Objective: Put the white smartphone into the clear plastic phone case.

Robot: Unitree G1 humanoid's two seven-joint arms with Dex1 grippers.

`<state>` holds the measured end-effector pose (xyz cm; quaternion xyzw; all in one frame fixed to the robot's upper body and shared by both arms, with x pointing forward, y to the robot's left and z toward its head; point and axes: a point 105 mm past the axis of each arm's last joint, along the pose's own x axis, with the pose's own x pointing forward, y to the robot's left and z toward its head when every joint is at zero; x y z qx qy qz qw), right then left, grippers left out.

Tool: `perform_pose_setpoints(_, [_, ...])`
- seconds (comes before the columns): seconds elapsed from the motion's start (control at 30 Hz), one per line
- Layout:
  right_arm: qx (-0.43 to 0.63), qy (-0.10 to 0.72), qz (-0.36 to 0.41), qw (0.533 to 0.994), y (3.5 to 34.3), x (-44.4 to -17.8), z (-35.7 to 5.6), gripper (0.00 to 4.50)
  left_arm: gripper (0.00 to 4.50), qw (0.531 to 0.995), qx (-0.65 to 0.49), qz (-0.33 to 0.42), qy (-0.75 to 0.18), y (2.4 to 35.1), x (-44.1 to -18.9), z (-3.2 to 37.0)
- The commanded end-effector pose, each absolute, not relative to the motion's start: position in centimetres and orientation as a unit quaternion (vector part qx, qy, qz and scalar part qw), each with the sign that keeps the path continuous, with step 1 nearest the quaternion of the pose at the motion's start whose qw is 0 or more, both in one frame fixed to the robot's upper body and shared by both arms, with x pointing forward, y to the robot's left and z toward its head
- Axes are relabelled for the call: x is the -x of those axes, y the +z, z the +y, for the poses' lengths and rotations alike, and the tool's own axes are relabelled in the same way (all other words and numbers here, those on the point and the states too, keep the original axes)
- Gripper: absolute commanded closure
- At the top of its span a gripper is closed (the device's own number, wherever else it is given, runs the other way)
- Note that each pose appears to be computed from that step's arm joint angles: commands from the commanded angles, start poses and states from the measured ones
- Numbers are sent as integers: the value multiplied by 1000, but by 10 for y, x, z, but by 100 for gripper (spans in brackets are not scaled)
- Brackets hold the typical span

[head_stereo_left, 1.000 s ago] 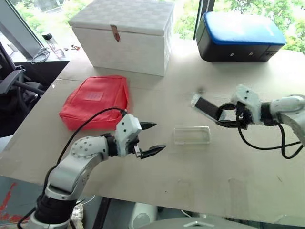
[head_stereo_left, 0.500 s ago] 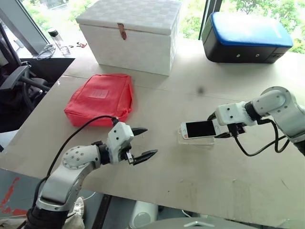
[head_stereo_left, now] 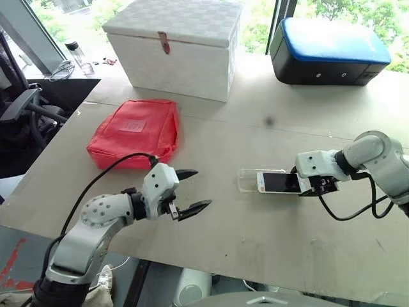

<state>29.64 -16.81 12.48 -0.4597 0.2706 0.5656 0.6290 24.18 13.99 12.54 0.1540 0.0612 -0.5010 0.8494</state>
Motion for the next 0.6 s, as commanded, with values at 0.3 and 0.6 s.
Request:
perform_pose_setpoints(0.3, [480, 537, 243, 650, 145, -303, -162, 174, 0, 839, -143, 25, -524, 136, -239, 136])
perform_pose_setpoints(0.6, [515, 538, 219, 630, 146, -305, -156, 174, 0, 840, -144, 19, -523, 135, -239, 134])
